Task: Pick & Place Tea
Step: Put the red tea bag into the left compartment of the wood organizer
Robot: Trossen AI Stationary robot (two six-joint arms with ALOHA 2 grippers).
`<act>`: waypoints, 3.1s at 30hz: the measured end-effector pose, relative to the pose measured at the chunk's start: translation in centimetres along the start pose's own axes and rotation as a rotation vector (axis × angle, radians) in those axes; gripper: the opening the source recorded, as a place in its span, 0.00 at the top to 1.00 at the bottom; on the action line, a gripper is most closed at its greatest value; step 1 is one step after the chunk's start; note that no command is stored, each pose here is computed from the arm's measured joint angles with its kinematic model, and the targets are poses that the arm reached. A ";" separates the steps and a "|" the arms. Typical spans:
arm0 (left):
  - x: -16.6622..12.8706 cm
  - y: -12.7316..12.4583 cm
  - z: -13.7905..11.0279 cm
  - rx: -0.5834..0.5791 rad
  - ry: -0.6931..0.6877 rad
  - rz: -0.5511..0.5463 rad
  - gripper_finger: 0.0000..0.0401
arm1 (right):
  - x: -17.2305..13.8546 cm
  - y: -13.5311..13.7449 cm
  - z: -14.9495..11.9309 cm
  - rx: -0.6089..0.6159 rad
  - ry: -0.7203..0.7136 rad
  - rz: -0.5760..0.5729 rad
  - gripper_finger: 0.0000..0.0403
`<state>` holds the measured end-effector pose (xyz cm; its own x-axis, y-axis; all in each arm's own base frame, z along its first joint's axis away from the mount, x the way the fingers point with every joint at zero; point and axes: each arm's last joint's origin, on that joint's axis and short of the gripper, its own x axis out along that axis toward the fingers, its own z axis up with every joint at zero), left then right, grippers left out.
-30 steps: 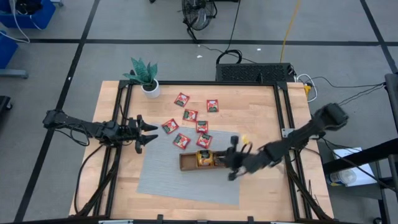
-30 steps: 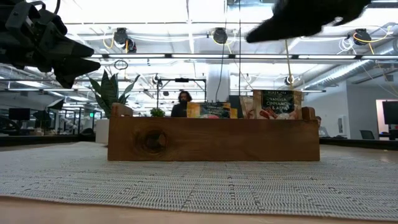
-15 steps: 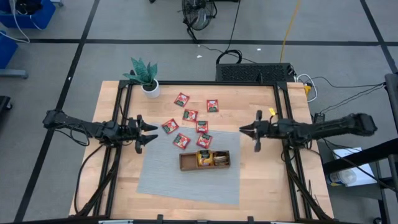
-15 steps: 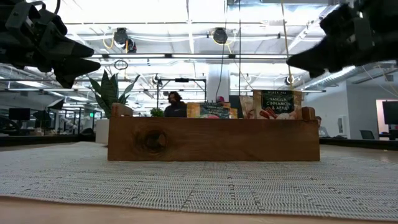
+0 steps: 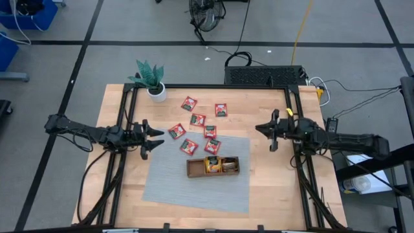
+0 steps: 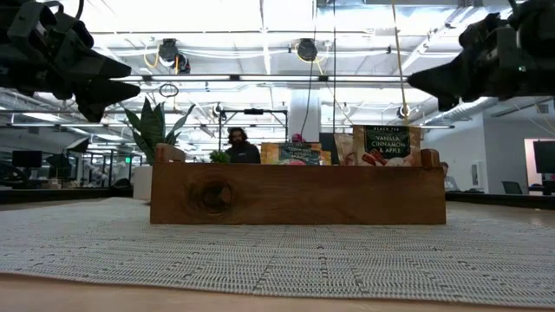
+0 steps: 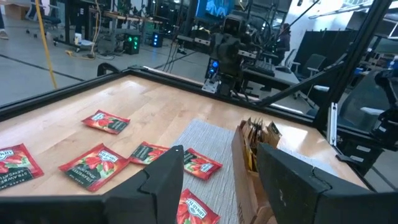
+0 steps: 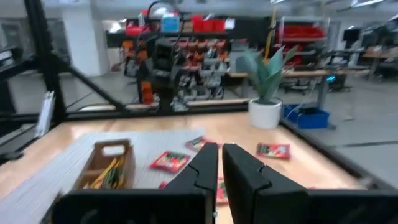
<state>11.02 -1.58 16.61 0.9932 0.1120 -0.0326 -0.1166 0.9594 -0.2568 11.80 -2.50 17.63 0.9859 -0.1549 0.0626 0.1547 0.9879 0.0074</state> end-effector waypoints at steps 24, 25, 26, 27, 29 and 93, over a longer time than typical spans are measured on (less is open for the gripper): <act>-0.1 -0.1 1.4 -0.041 -0.154 0.057 0.49 | -0.1 -0.6 0.1 0.055 -0.017 -0.182 0.97; -0.1 0.0 1.5 -0.052 -0.166 0.078 0.49 | -0.1 -0.6 0.1 0.054 -0.017 -0.182 0.97; -0.1 0.1 1.5 -0.059 -0.171 0.102 0.49 | -0.1 -0.6 0.1 0.055 -0.017 -0.182 0.97; -0.1 0.2 1.4 -0.058 -0.170 0.131 0.49 | -0.1 -0.6 0.1 0.055 -0.017 -0.182 0.97; -0.1 0.4 1.3 -0.053 -0.171 0.190 0.49 | -0.1 -0.6 0.1 0.054 -0.017 -0.181 0.97; 20.7 19.1 1.6 -0.317 0.956 0.901 0.33 | -0.1 -0.6 0.0 0.054 -0.013 -0.181 0.96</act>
<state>29.31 19.50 12.53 0.1965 0.3186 -0.9273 -0.8458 0.5335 0.0041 11.65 -3.08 17.67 0.9413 -0.3305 0.0686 0.3256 0.9426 0.0737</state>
